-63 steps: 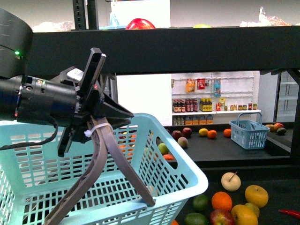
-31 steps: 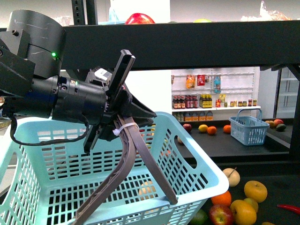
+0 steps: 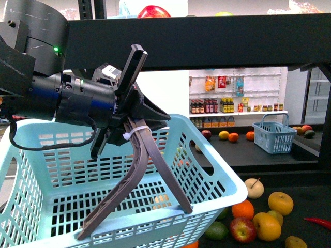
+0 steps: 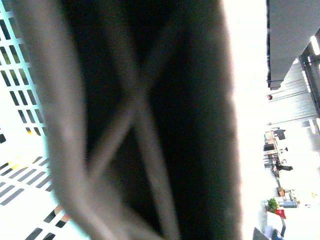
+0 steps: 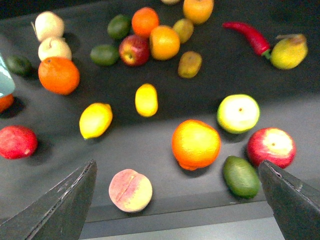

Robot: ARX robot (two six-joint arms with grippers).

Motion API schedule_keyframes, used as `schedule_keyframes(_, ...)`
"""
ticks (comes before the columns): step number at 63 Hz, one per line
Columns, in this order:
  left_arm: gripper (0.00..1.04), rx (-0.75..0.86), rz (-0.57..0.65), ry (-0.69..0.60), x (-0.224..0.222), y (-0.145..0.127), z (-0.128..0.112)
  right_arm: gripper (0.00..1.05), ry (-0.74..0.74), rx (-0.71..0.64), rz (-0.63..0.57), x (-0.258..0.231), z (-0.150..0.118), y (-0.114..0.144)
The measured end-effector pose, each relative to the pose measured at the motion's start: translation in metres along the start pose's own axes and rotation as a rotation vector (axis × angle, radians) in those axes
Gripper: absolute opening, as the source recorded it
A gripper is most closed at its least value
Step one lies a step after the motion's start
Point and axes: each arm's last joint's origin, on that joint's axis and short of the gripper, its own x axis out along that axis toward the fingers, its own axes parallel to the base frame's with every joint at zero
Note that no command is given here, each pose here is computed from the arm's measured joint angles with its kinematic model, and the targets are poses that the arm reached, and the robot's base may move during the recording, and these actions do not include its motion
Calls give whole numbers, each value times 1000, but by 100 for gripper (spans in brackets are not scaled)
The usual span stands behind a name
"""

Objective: Pick lemon from shelf

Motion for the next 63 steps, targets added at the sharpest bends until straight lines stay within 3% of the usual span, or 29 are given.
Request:
schedule_keyframes(19,12,-3,-1,5,1,1,-1,97,214,-93,80,169,-5,15)
schedule_keyframes(28,12,-3,1,3,1,1,-1,97,263,-141,78,223,-17,27)
schedule_keyframes(45,12,-3,1,3,1,1,-1,97,307,-183,47,292,-34,39)
schedule_keyframes(63,12,-3,1,3,1,1,-1,97,311,-198,23,333,-30,46)
